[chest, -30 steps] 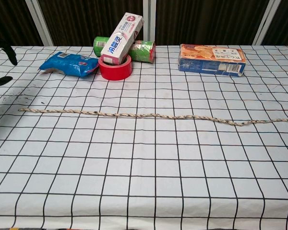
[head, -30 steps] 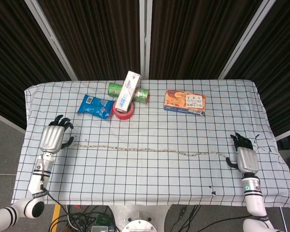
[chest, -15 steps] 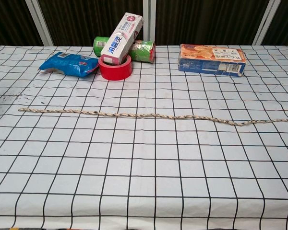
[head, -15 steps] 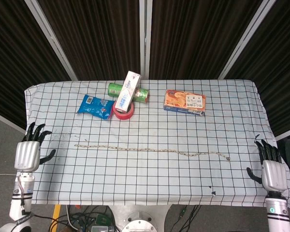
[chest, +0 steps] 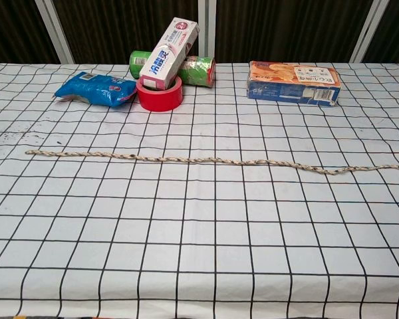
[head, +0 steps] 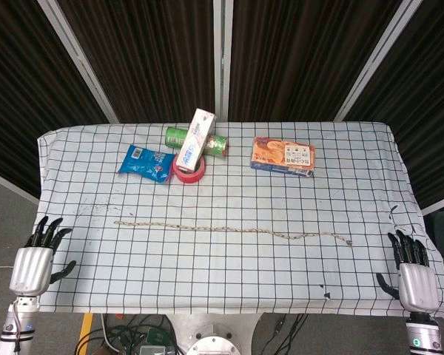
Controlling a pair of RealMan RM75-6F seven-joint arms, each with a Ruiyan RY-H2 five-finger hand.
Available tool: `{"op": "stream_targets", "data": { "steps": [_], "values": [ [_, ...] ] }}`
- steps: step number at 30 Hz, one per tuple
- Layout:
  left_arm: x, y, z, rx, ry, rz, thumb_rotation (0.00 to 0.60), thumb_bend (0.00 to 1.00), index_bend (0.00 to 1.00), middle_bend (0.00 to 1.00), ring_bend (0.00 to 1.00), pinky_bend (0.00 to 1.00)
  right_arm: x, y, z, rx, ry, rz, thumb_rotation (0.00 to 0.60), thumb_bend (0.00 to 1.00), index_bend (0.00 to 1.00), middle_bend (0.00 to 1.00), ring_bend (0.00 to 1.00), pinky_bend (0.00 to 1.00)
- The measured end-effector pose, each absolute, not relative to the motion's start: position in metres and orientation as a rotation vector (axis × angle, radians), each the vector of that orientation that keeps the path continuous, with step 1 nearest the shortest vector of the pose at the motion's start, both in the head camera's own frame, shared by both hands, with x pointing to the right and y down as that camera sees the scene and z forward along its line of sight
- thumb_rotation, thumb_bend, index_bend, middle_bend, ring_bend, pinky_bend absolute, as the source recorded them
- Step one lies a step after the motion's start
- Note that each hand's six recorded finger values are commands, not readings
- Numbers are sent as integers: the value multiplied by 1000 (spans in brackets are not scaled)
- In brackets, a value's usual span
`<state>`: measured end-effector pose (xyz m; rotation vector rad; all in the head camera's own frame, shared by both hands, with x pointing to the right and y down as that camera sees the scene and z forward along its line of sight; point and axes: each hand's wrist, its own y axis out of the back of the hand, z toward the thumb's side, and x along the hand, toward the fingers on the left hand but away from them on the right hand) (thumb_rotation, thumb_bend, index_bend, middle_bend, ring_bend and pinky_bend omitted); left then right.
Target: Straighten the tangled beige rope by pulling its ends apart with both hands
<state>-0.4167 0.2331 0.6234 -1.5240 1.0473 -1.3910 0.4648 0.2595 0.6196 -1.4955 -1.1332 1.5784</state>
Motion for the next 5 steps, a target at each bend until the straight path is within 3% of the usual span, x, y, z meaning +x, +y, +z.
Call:
{"op": "stream_targets", "data": {
  "steps": [5],
  "values": [
    [-412, 233, 625, -1557, 1021, -1392, 600, 102, 253, 108, 0, 312, 463, 262, 625, -1511, -1107, 1597, 600, 198, 0, 0, 0, 0]
  ]
}}
